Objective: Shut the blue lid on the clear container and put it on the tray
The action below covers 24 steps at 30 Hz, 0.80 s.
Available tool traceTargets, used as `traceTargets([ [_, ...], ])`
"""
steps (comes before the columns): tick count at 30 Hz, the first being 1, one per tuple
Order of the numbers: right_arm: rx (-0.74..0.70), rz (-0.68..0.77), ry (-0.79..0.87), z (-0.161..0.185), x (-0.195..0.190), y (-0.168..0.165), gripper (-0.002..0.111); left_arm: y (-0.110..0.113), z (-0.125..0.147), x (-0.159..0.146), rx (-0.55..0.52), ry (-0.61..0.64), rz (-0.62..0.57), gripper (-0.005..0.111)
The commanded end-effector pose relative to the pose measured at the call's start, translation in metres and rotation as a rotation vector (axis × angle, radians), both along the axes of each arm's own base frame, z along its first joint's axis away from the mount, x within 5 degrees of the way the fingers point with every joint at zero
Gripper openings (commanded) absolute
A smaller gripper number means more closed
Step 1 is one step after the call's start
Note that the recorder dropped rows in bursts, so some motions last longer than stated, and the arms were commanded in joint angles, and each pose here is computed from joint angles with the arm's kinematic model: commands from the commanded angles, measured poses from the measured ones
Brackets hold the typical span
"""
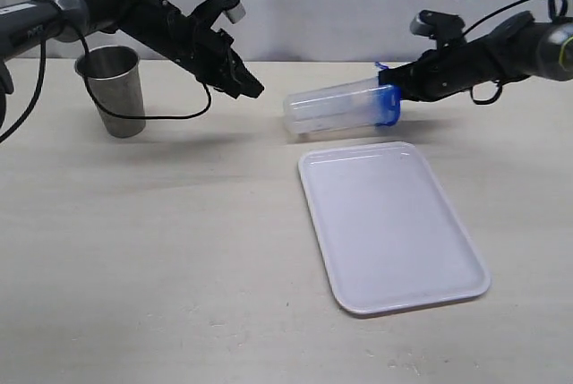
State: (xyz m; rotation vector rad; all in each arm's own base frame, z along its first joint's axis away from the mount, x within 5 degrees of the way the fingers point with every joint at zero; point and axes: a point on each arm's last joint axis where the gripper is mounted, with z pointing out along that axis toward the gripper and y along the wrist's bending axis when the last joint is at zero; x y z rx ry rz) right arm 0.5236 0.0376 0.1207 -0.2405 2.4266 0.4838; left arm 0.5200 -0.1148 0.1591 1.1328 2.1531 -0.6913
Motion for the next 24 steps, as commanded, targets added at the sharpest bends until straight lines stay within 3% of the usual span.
traceTargets([
  [1,-0.029,0.151,-0.029,0.004,-0.005,0.042,0.004,0.000,0.007,0.002,-0.012,-0.026,0.016,0.000],
  [5,-0.035,0.285,-0.035,0.010,-0.012,0.076,0.004,0.000,0.007,0.004,-0.010,-0.041,0.040,0.000],
  [8,-0.055,0.419,-0.036,0.009,-0.022,0.100,0.004,-0.003,0.006,-0.004,0.002,-0.028,-0.077,0.004],
  [13,-0.062,0.505,-0.040,0.008,-0.031,0.127,0.004,-0.004,0.005,-0.013,0.004,0.018,-0.174,0.037],
  [17,-0.051,0.528,-0.029,0.015,-0.034,0.127,0.004,-0.007,0.002,-0.017,0.051,0.038,-0.203,0.062],
  [24,-0.046,0.554,-0.032,0.029,-0.038,0.127,0.004,-0.032,-0.005,-0.026,0.160,0.064,-0.254,0.065],
])
